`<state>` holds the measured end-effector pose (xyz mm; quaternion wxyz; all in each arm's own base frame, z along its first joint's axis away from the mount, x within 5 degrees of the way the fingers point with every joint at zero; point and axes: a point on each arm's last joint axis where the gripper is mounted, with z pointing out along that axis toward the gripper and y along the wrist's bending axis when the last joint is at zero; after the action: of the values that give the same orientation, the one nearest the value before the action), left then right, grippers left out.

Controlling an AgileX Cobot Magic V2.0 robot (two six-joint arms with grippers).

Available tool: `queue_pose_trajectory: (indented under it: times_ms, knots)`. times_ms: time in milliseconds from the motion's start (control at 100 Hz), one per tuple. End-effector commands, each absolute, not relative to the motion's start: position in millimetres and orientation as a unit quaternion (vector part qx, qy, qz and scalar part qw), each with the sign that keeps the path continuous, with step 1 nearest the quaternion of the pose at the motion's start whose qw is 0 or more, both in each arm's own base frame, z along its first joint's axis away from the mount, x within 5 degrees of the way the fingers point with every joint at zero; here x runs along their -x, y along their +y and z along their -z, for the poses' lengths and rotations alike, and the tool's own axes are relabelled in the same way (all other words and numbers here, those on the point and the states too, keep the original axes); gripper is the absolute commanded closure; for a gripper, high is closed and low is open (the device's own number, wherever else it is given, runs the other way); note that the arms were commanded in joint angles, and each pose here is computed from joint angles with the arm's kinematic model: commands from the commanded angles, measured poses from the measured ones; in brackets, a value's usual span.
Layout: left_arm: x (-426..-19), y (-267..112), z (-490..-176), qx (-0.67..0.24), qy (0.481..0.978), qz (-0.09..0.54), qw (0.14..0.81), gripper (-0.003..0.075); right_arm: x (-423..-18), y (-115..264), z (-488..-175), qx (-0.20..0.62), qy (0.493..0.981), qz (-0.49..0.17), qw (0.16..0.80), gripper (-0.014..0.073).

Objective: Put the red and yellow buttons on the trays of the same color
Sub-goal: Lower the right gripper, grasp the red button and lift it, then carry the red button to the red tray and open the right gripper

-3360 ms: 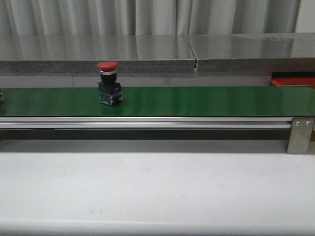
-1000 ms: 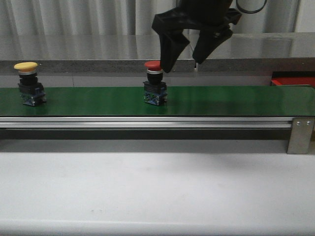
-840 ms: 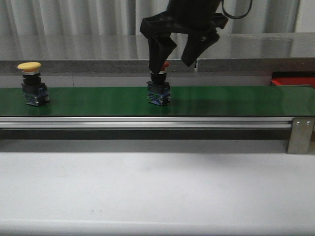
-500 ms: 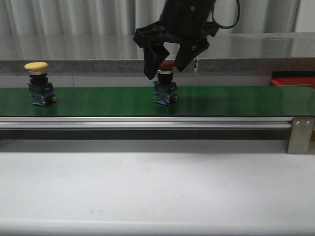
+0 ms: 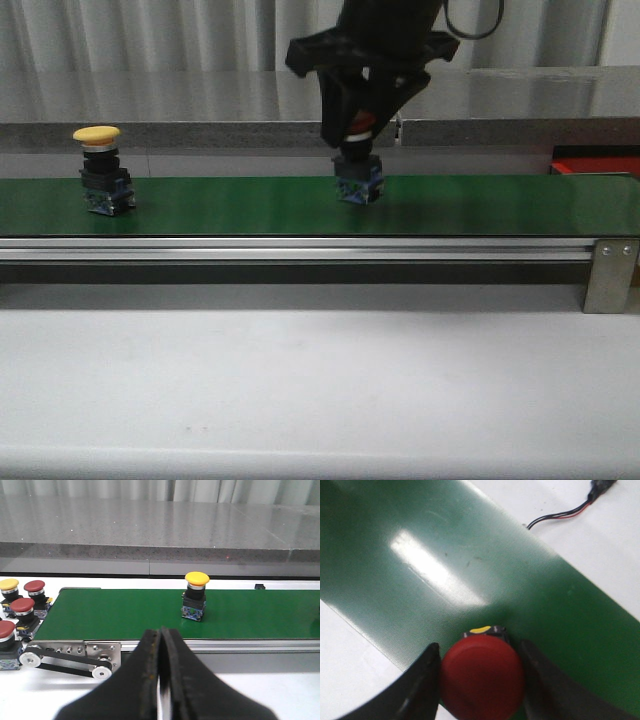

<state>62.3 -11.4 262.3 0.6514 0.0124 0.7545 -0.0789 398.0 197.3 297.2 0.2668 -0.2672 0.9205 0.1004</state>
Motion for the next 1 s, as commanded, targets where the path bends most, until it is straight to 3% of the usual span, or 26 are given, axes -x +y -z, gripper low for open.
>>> queue_pose_trajectory:
  times_ms: [0,200,420,660,990]
  knots:
    - [-63,-10,-278,-0.002,0.722,0.083,0.687,0.0741,-388,167,-376,0.244,0.892,-0.105,0.365,0.0449]
    - [-63,-10,-278,-0.002,0.722,0.083,0.687,0.0741,-395,78,-426,0.151,0.896,-0.068,0.411,0.0449]
    - [-63,-10,-278,-0.002,0.722,0.083,0.687,0.0741,-411,-32,-421,0.013,0.904,-0.058,0.424,0.0449]
    - [-63,-10,-278,-0.002,0.722,0.083,0.687,0.0741,-435,-113,-368,-0.069,0.912,-0.095,0.393,0.0449]
    - [-63,-10,-278,-0.002,0.722,0.083,0.687,0.0741,-464,-153,-285,-0.118,0.931,-0.101,0.332,0.0449]
